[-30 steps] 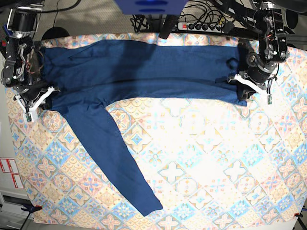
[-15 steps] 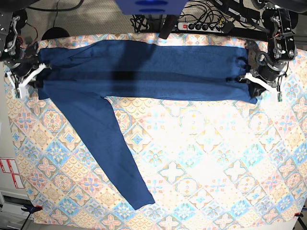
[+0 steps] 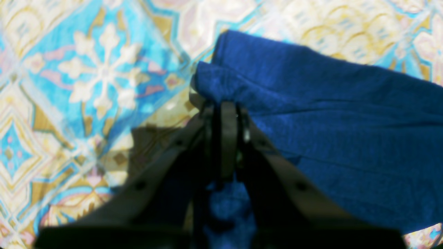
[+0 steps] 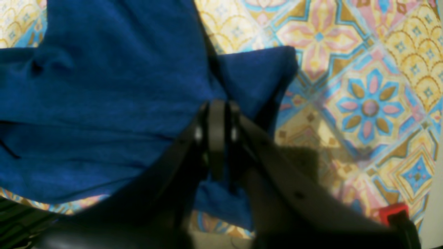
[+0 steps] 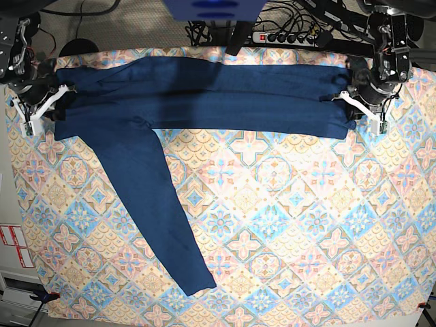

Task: Fold the T-shirt properly
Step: 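Fold the shirt's hem half up over the shoulders with both grippers, then grasp the sleeve near the right gripper and fold it across the shirt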

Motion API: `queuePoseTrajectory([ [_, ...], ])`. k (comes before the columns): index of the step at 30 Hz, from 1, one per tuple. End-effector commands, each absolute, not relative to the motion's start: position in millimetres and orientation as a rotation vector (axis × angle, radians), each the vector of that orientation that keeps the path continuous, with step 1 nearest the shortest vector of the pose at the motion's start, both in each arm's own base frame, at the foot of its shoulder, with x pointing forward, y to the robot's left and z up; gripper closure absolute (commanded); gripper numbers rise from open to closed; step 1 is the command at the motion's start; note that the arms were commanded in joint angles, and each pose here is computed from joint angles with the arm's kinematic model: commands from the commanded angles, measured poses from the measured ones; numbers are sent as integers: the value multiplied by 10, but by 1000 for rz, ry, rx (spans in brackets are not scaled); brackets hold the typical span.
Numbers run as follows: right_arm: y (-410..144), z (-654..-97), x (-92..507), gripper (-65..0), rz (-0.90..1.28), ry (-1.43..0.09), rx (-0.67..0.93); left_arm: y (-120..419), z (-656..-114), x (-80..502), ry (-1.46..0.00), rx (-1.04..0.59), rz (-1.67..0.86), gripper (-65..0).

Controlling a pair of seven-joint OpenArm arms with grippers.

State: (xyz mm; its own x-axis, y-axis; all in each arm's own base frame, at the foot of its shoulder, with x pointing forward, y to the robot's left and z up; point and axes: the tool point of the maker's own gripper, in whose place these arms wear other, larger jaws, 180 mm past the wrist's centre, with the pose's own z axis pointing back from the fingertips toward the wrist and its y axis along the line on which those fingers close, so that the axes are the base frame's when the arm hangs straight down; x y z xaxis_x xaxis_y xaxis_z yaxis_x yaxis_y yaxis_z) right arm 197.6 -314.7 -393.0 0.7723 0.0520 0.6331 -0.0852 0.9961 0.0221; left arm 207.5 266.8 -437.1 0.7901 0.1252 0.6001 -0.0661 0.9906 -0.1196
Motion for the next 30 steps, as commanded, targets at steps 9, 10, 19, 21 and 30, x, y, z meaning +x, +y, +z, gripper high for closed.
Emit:
queuePoseTrajectory([
  [9, -3508, -3762, 1963, -208, 78, -706, -91, 2606, -4253, 2171, -684, -108, 37, -385],
  [10, -3507, -3764, 1959, -206, 59, -717, -90, 2594, -4210, 2200, -701, -119, 52, -399],
  [19, -2880, -3512, 2755, -210, 166, -882, 23, 2737, -3717, 2396, -911, -222, 324, -420],
  [21, -2654, -3451, 3017, -210, 237, -910, 40, 2684, -3651, 2429, -931, -251, 332, -420],
  [30, -2217, -3954, 3823, -210, 509, -742, -84, 2587, -3503, 2402, -967, -368, 405, -420],
])
